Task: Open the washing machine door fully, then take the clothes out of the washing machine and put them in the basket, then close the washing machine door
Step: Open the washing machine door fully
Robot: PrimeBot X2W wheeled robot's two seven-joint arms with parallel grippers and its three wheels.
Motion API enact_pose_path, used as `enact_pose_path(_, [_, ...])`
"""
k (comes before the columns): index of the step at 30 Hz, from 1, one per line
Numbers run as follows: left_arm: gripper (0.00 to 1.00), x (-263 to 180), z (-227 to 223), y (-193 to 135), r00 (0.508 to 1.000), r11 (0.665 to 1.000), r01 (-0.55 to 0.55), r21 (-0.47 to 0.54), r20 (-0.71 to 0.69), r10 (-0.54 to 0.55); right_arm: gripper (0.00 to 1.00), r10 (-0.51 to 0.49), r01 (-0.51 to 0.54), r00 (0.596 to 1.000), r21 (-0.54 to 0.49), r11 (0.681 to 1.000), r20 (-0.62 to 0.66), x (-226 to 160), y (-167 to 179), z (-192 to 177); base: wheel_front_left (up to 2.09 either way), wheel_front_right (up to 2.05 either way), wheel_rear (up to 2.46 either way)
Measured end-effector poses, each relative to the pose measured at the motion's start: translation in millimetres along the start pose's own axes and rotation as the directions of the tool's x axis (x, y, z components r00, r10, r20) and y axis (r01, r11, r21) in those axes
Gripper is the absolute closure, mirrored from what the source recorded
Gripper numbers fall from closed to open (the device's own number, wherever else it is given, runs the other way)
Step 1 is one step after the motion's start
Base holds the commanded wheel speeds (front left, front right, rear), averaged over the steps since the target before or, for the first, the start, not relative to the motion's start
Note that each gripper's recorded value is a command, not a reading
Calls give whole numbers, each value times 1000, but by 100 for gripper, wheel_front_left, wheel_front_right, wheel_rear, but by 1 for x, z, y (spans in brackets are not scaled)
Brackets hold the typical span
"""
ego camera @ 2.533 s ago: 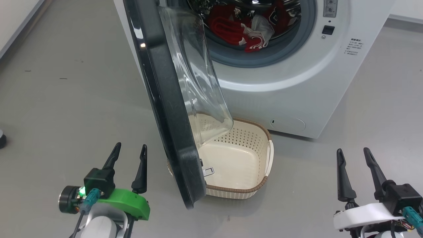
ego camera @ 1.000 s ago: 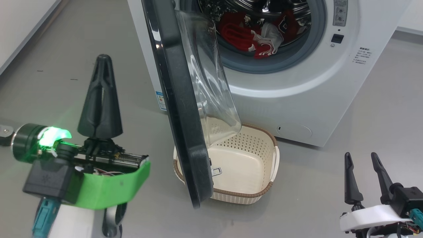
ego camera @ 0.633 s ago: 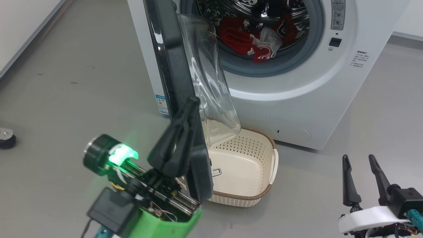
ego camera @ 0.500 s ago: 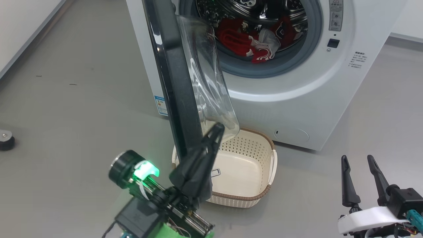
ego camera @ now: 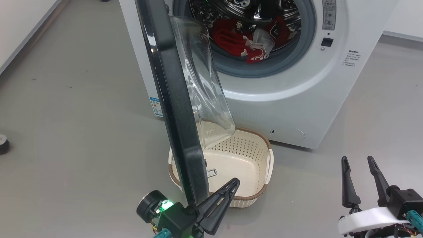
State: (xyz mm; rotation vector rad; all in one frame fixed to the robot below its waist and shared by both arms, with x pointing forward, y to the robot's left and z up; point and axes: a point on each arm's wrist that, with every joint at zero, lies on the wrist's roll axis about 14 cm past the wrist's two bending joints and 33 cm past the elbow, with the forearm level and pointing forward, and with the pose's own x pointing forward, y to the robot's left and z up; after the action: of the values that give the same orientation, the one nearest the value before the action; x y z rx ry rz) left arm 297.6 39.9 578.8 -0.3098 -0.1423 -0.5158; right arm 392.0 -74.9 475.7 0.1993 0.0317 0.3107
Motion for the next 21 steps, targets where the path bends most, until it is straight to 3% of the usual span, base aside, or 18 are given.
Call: enact_pose_path(21, [100, -10, -38, 57, 973, 984, -178, 21, -144, 179, 0, -19, 19, 1000, 6, 1000, -13, -2, -8, -5, 0, 0, 0])
